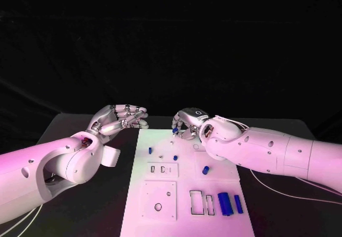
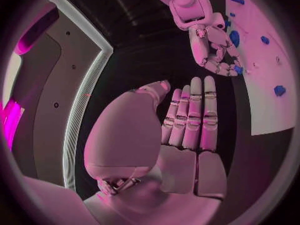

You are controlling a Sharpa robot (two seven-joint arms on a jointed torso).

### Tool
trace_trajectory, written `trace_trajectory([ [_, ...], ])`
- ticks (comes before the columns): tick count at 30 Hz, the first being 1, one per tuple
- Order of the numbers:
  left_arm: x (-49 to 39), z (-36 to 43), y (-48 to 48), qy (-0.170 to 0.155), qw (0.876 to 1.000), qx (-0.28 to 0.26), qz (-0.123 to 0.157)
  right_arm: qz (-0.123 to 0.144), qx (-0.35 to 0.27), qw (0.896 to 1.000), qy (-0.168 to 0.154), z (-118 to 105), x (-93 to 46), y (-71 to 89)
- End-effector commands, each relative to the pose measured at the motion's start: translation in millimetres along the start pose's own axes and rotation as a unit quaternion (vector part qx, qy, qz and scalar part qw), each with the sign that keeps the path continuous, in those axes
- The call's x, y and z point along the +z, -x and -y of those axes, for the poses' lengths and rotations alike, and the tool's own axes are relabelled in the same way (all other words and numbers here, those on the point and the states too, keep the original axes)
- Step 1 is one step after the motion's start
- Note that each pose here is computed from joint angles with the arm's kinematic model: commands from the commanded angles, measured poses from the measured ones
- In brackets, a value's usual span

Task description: Assemble the parts on the task board

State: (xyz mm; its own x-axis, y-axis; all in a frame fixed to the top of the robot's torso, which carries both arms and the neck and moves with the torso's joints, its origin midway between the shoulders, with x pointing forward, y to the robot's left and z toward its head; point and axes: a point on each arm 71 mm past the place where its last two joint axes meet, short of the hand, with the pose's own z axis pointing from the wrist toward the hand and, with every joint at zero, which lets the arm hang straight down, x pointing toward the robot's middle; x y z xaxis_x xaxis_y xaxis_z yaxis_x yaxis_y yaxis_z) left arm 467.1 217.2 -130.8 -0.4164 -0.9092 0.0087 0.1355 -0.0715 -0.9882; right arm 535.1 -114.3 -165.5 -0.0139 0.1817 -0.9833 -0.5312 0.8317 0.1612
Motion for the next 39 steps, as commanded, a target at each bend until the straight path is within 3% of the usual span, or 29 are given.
trace_trajectory([
  [1,0.4,1.6,-3.1,-0.004,1.0,-0.005,-0.012,-0.013,0.001,1.0,0.0,-0.8,1.1,-2.9],
  [39,-0.8,2.0,-2.4,-0.001,1.0,-0.006,-0.014,-0.042,-0.004,0.999,-0.006,-0.2,6.1,-12.5],
])
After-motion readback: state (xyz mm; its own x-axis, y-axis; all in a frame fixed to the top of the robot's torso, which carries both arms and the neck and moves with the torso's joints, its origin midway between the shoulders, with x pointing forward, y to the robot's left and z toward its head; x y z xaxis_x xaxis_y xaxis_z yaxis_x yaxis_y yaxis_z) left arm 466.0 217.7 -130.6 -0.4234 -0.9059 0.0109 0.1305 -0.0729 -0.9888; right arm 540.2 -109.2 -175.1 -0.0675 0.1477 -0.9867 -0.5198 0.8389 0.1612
